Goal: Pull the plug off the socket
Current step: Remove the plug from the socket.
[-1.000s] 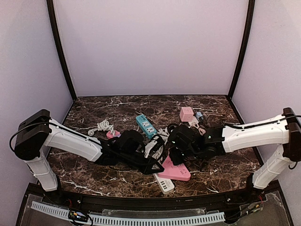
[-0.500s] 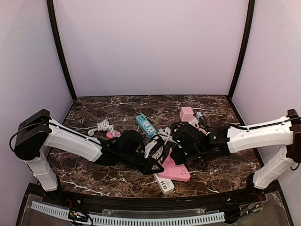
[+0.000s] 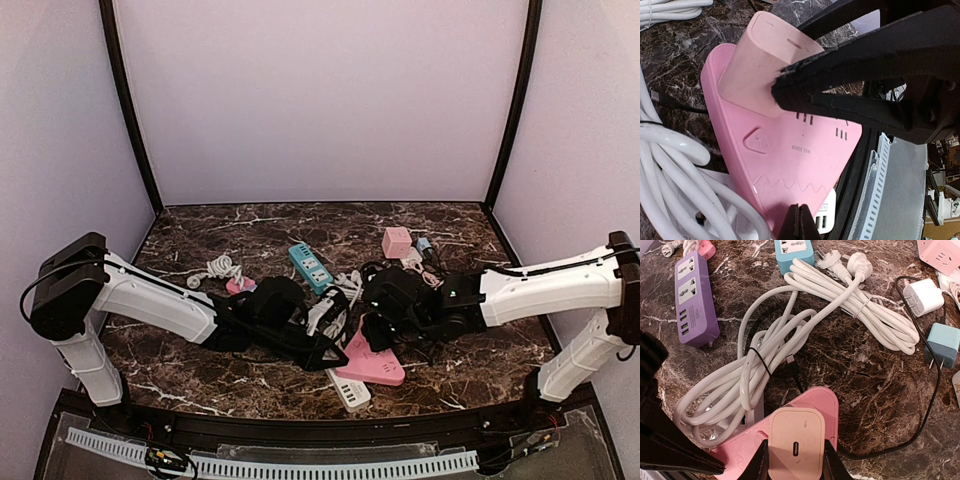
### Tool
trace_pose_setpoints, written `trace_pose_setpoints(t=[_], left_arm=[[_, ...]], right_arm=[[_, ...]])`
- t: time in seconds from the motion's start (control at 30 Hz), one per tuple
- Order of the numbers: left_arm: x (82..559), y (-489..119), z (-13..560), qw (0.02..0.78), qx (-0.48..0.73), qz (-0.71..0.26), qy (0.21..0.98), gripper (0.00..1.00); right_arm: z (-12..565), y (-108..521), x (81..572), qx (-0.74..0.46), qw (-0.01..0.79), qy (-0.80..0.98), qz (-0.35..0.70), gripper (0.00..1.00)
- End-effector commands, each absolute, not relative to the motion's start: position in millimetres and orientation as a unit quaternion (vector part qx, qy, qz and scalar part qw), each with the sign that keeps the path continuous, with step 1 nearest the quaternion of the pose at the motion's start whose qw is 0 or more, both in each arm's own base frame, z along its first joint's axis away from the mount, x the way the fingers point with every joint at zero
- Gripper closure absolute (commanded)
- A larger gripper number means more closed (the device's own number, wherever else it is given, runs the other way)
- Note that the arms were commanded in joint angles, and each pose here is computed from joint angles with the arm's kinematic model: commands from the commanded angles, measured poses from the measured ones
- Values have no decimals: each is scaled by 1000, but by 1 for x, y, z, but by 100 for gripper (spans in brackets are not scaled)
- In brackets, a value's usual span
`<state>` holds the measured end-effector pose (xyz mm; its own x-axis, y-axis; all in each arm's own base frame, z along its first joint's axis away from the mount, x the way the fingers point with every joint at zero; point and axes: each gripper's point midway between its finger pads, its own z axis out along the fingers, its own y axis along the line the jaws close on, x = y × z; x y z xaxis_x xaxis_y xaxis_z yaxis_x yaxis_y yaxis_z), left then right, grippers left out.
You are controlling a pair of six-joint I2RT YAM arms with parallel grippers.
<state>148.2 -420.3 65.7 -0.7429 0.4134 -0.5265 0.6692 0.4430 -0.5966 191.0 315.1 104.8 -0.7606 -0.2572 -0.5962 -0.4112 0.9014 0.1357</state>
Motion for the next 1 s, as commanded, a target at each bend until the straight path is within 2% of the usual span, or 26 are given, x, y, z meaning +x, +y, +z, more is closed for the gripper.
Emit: trace_pose_setpoints(t=[0.0,0.53,0.73,0.97], left_arm=[[114,-317,-50,9,295,-211,932,99],[114,-317,-51,7,296,-209,932,99],[114,-316,-51,6,296,-209,932,99],[114,-316,-51,5,296,-207,933,99]], right_arm=[[117,322,193,-174,317,926,112,100],[121,320,190,-190,330,923,59,100],[128,317,192,-182,330,923,79,100],[122,318,194,-165,306,926,150,100]])
